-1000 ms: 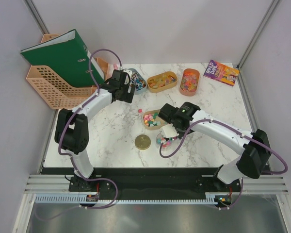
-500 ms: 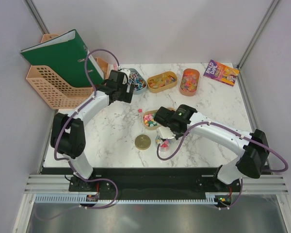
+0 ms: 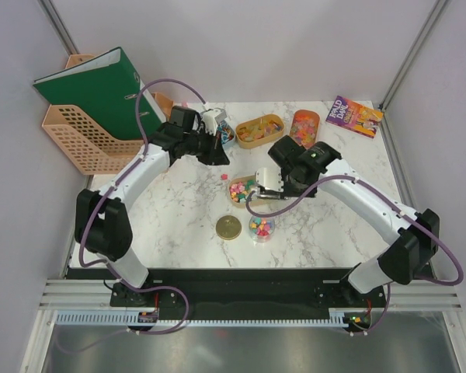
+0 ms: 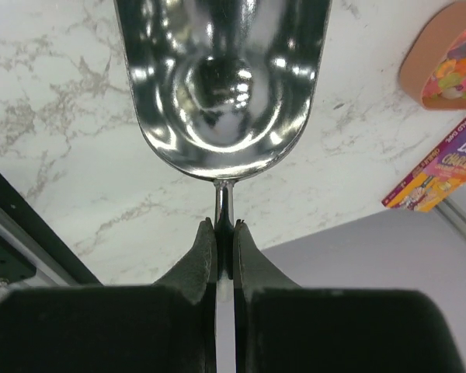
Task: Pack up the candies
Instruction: Place the fake candies in the packing bottle, then move the storage box to the center of the board.
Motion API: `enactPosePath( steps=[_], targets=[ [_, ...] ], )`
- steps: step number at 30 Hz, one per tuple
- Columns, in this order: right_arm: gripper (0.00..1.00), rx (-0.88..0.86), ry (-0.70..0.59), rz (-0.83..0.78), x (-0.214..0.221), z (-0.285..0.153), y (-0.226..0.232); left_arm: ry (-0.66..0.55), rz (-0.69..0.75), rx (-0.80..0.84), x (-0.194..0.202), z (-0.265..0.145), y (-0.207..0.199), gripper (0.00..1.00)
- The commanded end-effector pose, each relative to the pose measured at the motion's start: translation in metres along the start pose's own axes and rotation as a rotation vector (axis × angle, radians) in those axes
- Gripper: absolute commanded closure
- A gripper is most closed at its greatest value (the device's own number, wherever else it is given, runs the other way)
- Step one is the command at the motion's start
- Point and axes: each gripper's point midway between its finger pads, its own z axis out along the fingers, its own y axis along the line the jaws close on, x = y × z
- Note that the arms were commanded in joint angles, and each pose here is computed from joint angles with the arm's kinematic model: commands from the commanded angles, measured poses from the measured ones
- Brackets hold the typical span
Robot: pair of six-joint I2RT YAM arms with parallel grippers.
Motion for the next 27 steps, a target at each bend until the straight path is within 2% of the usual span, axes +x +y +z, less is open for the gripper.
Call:
enactPosePath(
  steps=[1,5,16,22,27],
  targets=[
    [1.0,0.006,-0.227,0.071,-0.04,-0.008,-0.018,0.016,-0.043,0.362,-0.01,-0.012,-0.064,0.98],
    [1.0,-0.011,-0.273,0.08,-0.052,-0.003,-0.029,0.04,-0.073,0.459,-0.011,-0.01,-0.079,0.98],
    [1.0,-0.001,-0.366,0.155,-0.065,-0.004,-0.06,0.08,-0.045,0.457,-0.003,0.009,-0.085,0.98],
    [1.0,0.018,-0.461,0.161,-0.074,-0.027,-0.065,0.111,-0.062,0.442,0.007,0.02,-0.08,0.98],
    [1.0,0.056,-0.585,0.154,-0.081,-0.064,-0.066,0.124,-0.06,0.429,0.01,0.03,-0.074,0.98]
  ],
)
